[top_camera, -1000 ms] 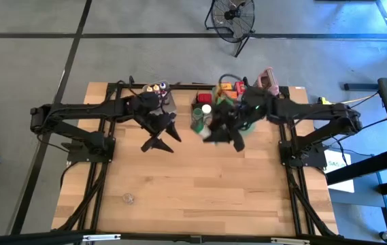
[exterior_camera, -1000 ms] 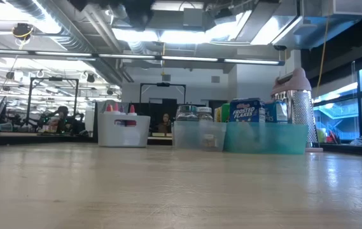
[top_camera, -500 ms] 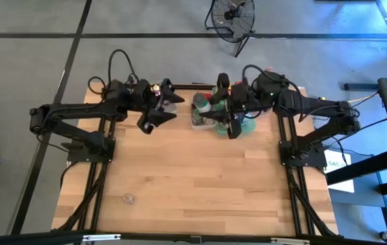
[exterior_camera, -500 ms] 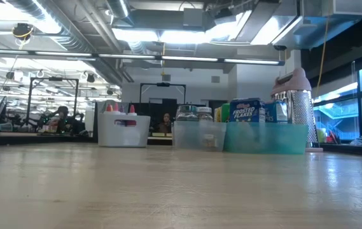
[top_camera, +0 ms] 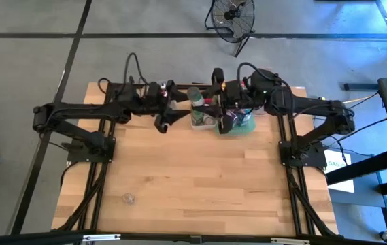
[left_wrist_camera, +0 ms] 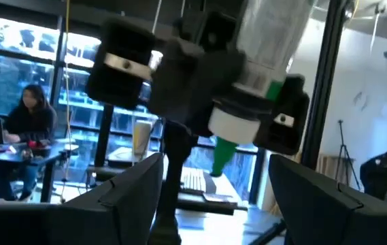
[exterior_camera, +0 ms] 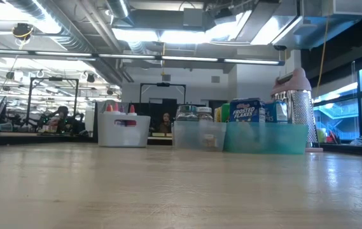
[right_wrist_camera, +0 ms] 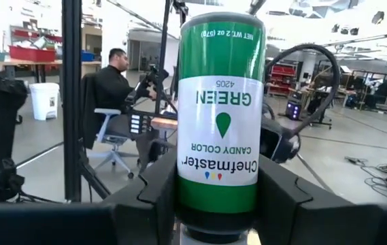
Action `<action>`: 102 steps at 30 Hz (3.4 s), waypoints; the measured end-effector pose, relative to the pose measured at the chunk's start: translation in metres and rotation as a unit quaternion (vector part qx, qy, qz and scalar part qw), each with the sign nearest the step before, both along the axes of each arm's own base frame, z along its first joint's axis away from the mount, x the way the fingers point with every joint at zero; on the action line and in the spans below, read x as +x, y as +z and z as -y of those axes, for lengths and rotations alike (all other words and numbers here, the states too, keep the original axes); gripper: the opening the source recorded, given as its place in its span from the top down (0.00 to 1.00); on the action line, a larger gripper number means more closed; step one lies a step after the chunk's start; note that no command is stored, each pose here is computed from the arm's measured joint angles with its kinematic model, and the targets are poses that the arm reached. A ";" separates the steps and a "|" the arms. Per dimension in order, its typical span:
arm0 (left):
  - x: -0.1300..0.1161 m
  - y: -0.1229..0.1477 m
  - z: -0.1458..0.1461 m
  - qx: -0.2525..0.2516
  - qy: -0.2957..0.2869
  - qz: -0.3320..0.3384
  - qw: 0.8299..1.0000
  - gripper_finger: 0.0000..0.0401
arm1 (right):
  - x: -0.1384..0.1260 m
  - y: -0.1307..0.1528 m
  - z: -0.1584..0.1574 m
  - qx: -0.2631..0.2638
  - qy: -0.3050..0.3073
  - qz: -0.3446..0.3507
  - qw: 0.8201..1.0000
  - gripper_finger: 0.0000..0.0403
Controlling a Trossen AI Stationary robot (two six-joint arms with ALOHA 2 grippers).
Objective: Pick & Place Kitchen Items
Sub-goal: Put the green food coloring bottle into the gray bin
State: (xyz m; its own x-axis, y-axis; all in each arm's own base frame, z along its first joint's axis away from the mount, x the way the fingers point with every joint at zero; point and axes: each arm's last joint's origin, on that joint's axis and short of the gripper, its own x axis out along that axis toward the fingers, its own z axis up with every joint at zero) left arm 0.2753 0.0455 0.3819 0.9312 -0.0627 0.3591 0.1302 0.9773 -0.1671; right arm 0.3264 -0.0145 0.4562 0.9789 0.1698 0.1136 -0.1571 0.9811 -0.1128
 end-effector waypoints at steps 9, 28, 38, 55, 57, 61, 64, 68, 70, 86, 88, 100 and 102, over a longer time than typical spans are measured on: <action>0.008 -0.006 -0.002 0.004 0.014 0.001 1.000 0.34 | 0.006 -0.004 0.007 0.008 -0.009 -0.004 1.000 0.64; 0.017 -0.013 -0.006 0.033 0.048 0.007 0.998 0.34 | 0.020 -0.021 0.019 0.032 -0.004 -0.036 0.999 0.64; 0.017 -0.013 -0.006 0.035 0.046 0.008 0.998 0.34 | 0.025 -0.023 0.021 0.035 -0.001 -0.034 0.999 0.64; 0.020 -0.009 -0.006 0.036 0.046 -0.005 0.998 0.54 | 0.029 -0.028 0.023 0.049 0.023 -0.046 0.997 0.64; 0.020 -0.009 -0.006 0.038 0.047 -0.005 0.998 0.59 | 0.029 -0.028 0.023 0.052 0.023 -0.049 0.997 0.64; 0.020 -0.009 -0.007 0.048 0.049 -0.003 0.998 0.70 | 0.029 -0.029 0.023 0.053 0.022 -0.052 0.997 0.64; 0.020 -0.009 -0.006 0.058 0.051 -0.003 0.997 0.72 | 0.029 -0.030 0.023 0.054 0.021 -0.055 0.997 0.64; 0.020 -0.009 -0.006 0.067 0.052 -0.003 0.996 0.72 | 0.029 -0.030 0.023 0.055 0.022 -0.059 0.997 0.64; 0.020 -0.009 -0.006 0.075 0.053 -0.003 0.996 0.72 | 0.029 -0.031 0.023 0.058 0.022 -0.060 0.996 0.63; 0.021 -0.010 -0.006 0.075 0.053 -0.008 0.996 0.72 | 0.029 -0.032 0.023 0.072 0.020 -0.070 0.995 0.41; 0.021 -0.010 -0.006 0.075 0.053 -0.008 0.996 0.72 | 0.028 -0.032 0.023 0.068 0.011 -0.070 0.995 0.37; 0.006 -0.003 -0.001 0.094 0.009 -0.044 0.995 0.72 | -0.020 0.002 0.015 -0.042 -0.102 -0.044 0.993 0.30; 0.001 -0.004 0.000 0.102 0.017 -0.069 0.992 0.72 | -0.030 0.008 0.013 -0.046 -0.110 -0.042 0.992 0.30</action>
State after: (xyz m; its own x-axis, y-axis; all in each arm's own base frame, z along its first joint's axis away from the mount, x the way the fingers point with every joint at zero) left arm 0.2764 0.0459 0.3784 0.9735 -0.0893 0.2107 0.0867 0.9960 0.0216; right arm 0.2961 -0.0274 0.4639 0.9988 -0.0427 0.0241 0.0467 0.9787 -0.1999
